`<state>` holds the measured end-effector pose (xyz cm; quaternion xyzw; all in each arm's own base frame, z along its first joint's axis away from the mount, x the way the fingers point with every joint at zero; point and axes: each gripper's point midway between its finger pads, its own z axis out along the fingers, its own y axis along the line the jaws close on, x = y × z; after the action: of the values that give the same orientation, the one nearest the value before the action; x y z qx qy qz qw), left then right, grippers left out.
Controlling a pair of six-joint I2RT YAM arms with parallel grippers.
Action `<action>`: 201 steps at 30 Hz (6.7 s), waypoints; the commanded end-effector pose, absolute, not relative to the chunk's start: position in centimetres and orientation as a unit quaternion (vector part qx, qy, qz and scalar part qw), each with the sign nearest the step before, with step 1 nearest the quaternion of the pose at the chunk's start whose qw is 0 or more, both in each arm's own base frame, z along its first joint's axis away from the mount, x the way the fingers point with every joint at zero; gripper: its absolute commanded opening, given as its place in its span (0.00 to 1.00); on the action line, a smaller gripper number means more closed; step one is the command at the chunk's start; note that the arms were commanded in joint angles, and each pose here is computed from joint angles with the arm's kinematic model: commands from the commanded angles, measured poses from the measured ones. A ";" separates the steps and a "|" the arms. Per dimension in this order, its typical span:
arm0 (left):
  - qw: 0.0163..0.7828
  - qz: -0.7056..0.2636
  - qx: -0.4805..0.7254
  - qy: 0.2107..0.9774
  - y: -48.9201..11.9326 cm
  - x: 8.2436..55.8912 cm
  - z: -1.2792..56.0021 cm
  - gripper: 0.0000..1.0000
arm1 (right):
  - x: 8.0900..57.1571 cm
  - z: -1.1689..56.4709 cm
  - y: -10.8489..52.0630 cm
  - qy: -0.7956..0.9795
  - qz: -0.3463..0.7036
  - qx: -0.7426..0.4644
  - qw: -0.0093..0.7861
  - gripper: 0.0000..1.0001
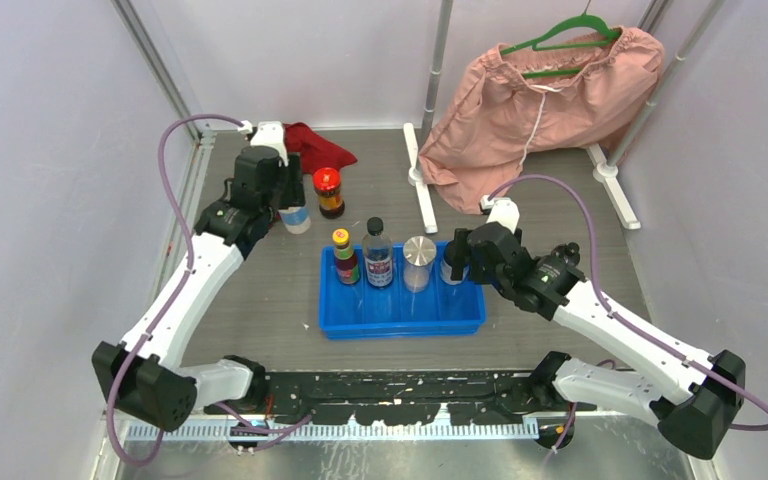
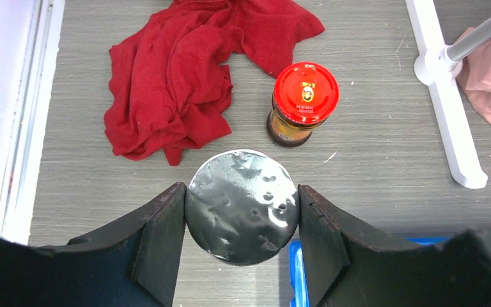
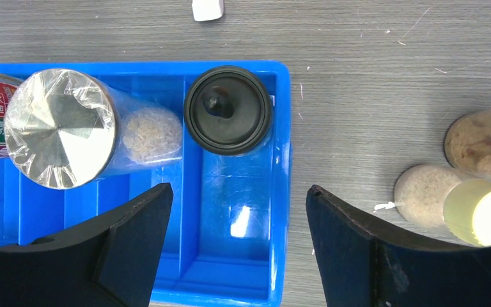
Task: Organize the condiment bottles
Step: Pick up the bottle from the center of the board, then place the bottle in the storage box.
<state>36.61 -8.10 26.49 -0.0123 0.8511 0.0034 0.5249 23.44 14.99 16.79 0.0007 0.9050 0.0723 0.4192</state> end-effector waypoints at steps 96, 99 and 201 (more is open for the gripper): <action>0.531 -0.147 0.160 0.819 -29.3 17.9 28.5 0.57 | 21.6 18.8 12.3 0.897 0.067 0.022 0.436 0.82; 0.529 -0.145 0.157 0.821 -29.0 17.7 27.9 0.57 | 21.6 18.6 12.3 0.898 0.069 0.022 0.435 0.82; 0.522 -0.134 0.128 0.833 -28.7 18.0 16.7 0.60 | 21.1 14.4 12.8 0.912 0.066 0.017 0.404 0.82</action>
<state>17.67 -27.97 16.16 0.1620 0.8374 -0.1108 0.5101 20.59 12.40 13.94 0.0073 0.9175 0.0563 0.3936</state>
